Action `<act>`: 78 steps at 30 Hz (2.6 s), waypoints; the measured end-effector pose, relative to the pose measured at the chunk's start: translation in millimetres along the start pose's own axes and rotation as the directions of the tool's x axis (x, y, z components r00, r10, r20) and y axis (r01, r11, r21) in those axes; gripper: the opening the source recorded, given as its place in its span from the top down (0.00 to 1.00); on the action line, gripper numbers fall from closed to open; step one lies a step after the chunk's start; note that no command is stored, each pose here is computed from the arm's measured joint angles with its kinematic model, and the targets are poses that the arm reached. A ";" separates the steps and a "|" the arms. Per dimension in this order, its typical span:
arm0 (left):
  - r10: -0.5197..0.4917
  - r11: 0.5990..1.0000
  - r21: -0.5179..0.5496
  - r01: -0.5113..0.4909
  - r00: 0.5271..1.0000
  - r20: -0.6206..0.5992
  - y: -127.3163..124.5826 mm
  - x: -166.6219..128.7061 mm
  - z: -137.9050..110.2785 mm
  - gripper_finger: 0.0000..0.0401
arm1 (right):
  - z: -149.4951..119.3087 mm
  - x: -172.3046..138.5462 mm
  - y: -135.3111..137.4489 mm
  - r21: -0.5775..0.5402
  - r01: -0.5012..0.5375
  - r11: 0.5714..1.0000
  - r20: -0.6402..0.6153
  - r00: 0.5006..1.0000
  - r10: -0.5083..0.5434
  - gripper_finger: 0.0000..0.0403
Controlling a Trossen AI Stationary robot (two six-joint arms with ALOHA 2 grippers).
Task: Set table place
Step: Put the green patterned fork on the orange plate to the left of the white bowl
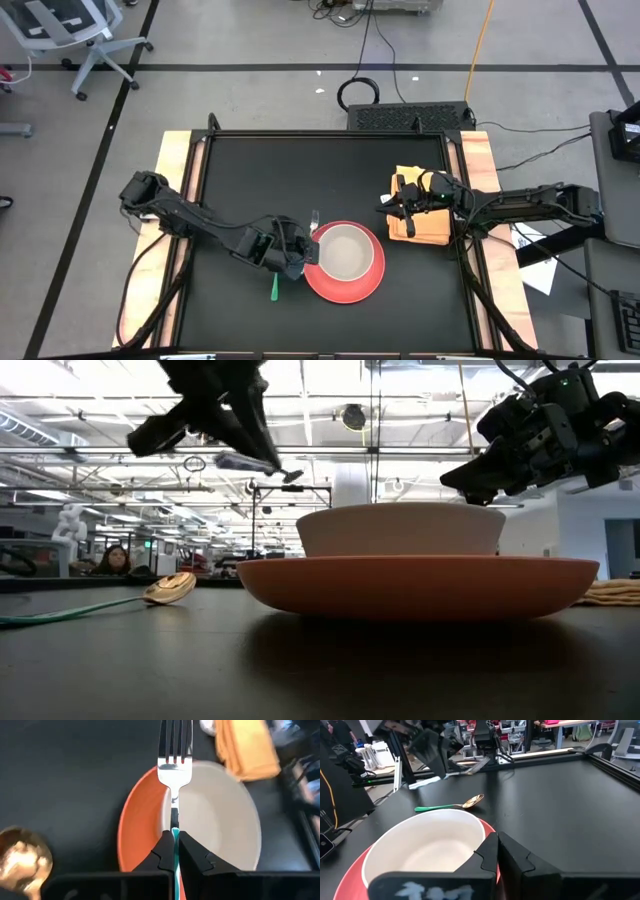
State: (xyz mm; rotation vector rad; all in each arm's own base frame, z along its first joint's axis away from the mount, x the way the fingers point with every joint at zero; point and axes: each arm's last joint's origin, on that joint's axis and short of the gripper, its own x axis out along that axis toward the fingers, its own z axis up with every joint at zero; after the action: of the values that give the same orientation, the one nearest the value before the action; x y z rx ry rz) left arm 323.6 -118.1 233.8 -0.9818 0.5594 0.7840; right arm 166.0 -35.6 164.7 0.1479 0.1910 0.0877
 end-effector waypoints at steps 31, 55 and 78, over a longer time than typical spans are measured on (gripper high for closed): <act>0.028 1.000 0.007 -0.028 0.996 -0.081 2.4 3.3 -4.1 0.99 | 0.0 0.0 0.0 0.007 0.000 1.000 0.000 1.000 0.000 1.00; 0.076 0.996 -0.026 -0.082 0.982 -0.170 5.7 26.9 -18.9 0.99 | 0.0 0.0 0.0 0.007 0.000 1.000 0.000 1.000 0.000 1.00; 0.074 0.996 -0.043 -0.081 0.988 -0.138 4.7 37.2 -1.4 0.99 | 0.0 0.0 0.0 0.007 -0.001 1.000 0.000 1.000 0.001 1.00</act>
State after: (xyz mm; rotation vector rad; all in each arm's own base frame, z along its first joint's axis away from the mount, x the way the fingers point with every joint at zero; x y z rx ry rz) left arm 342.3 -105.6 203.7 -1.0686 0.7030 0.8069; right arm 166.0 -35.6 164.8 0.1546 0.1910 0.0876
